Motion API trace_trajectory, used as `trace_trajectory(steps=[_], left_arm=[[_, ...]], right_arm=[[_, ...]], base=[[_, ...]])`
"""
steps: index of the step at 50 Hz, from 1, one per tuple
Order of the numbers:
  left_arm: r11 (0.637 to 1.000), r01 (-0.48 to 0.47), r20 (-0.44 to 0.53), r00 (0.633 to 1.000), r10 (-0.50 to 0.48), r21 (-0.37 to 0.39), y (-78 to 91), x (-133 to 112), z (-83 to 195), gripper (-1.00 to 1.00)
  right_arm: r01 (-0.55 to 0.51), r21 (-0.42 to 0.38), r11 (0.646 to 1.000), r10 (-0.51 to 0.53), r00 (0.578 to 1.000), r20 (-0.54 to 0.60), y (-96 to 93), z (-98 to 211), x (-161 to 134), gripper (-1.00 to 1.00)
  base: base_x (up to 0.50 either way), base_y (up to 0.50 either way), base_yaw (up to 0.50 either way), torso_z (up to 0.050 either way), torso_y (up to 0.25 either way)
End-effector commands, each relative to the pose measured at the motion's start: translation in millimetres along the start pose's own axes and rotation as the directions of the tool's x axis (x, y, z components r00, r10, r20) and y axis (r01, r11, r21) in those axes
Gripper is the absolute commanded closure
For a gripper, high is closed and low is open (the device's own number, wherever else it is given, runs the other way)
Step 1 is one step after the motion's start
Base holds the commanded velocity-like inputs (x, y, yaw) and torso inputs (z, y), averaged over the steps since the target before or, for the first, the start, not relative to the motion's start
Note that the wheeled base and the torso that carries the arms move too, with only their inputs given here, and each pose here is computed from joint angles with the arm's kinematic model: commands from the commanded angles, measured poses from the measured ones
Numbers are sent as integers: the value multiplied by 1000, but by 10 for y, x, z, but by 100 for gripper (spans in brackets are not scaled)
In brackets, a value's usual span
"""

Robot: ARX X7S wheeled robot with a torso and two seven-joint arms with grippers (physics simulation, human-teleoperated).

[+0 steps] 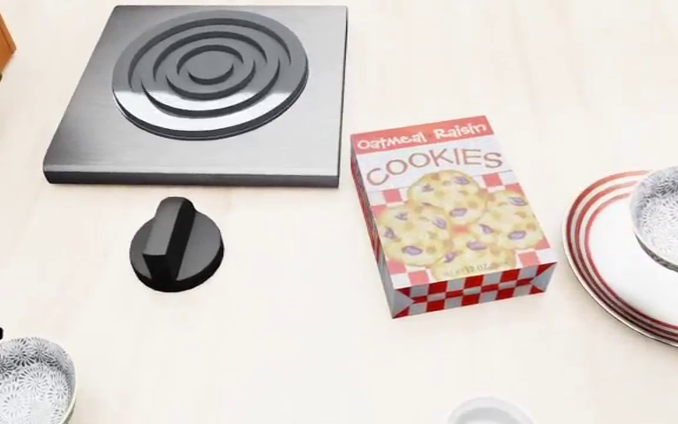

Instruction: Pick the akita bowl from table center and place it on the plate.

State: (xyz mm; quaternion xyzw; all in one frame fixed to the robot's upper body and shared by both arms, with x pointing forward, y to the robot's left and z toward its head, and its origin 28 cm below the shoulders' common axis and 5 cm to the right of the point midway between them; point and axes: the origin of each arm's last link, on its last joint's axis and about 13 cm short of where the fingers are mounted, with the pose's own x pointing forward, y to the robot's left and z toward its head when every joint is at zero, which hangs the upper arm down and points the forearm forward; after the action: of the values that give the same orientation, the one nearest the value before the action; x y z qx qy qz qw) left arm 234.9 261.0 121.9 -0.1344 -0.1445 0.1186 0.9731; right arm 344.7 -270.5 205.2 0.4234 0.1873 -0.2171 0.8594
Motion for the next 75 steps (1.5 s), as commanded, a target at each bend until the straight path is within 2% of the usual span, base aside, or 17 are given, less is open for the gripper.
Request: trace_trajectory(steps=[1, 11, 21, 36, 37, 43, 51, 56, 64, 69, 72, 75], left_arm=[[1000, -6, -7, 1000, 6, 1, -7, -6, 0, -100], [1000, 12, -20, 1000, -12, 11, -42, -30, -21, -100], [1000, 17, -15, 1000, -16, 17, -48, -60, 14, -100], [1000, 13, -16, 1000, -13, 15, -33, -62, 26, -100], [1000, 12, -16, 1000, -12, 15, -32, -62, 27, -100], [1000, 13, -15, 1000, -12, 15, -32, -60, 28, -100], [1000, 15, -14, 1000, -15, 10, -28, -56, 32, -100], [1000, 12, -15, 1000, -12, -2, -38, -65, 32, -100], [1000, 27, -8, 1000, -27, 8, -64, -81, 44, -100], [1000, 29, -6, 1000, -29, 6, -60, -78, 59, -100], [1000, 27, -1, 1000, -27, 5, -58, -75, 69, -100], [1000, 30, 0, 1000, -30, 7, -67, -68, 68, -100]], right_arm=[[-13, 20, 1000, 13, 1000, -1, 13, 8, 115, 100], [24, 60, 998, -23, 1000, -17, -75, -6, 349, 100], [29, 89, 996, -27, 999, -18, -75, -13, 361, 100], [20, 63, 998, -19, 1000, -19, -43, -65, 383, 100], [22, 59, 998, -21, 1000, -21, -49, -73, 386, -100], [10, 83, 997, -11, 1000, 6, -76, -64, 399, -100], [-92, 232, 968, 46, 979, 196, -95, 23, 319, -100], [-185, 307, 934, 72, 935, 347, -156, 41, 157, -100], [-261, 238, 935, 119, 867, 484, -177, 84, -179, -100], [-281, 192, 940, 143, 838, 527, -156, 92, -331, -100], [-310, 131, 942, 184, 802, 569, -134, 75, -468, -100], [-317, 32, 948, 233, 760, 606, -121, 9, -602, -100]], base=[[0, 0, 0, 0, 0], [0, 0, 0, 0, 0], [0, 0, 0, 0, 0], [0, 0, 0, 0, 0], [0, 0, 0, 0, 0], [0, 0, 0, 0, 0], [0, 0, 0, 0, 0], [0, 0, 0, 0, 0], [0, 0, 0, 0, 0], [0, 0, 0, 0, 0], [0, 0, 0, 0, 0], [0, 0, 0, 0, 0]])
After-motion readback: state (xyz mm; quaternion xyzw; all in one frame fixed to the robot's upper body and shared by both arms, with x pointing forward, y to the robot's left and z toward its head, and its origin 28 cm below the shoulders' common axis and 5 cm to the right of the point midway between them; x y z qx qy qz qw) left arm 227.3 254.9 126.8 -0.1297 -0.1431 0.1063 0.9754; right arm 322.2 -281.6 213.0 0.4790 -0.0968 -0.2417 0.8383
